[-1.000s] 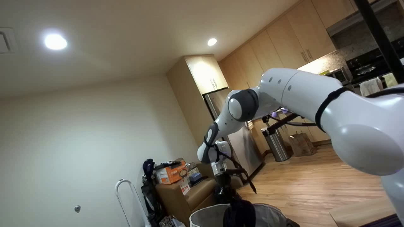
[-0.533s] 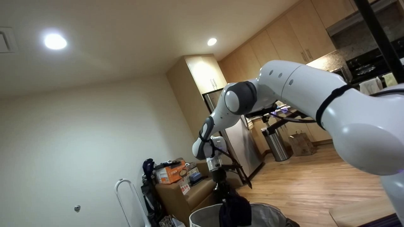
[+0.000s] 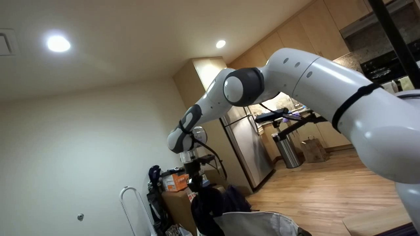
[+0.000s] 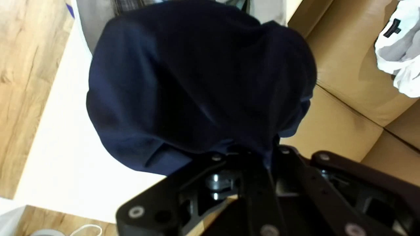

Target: Take the black clothing out of the pink laundry bag and place it on top of the white clothing on the sofa

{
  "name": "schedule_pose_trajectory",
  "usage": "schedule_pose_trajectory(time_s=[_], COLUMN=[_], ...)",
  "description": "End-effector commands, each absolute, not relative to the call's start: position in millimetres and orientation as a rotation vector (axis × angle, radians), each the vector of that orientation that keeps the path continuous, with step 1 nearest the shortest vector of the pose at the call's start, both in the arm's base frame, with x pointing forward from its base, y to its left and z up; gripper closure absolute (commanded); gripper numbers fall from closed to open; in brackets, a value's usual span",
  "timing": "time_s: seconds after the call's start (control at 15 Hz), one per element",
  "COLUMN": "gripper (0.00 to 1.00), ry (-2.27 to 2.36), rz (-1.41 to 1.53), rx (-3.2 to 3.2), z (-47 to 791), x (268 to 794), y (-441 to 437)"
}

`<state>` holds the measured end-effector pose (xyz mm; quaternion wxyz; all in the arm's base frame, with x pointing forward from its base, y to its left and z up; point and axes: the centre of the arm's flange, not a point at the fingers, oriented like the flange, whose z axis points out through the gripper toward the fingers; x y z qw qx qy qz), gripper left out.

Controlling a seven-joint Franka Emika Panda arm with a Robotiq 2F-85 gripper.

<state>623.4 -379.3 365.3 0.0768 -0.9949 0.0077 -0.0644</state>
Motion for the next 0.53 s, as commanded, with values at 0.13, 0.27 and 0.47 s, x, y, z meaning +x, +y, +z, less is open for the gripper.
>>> schedule_pose_trajectory(time_s=[0.13, 0.27, 0.47], gripper=[0.96, 0.94, 0.96], ry=[-0.39, -0.307, -0.336], rz=[-0.314, -0.309, -0.279], rx=[-3.072, -3.056, -3.01], z=[472.2, 459.0, 464.1], x=[648.4, 664.0, 663.8], y=[-256.3, -268.2, -257.4])
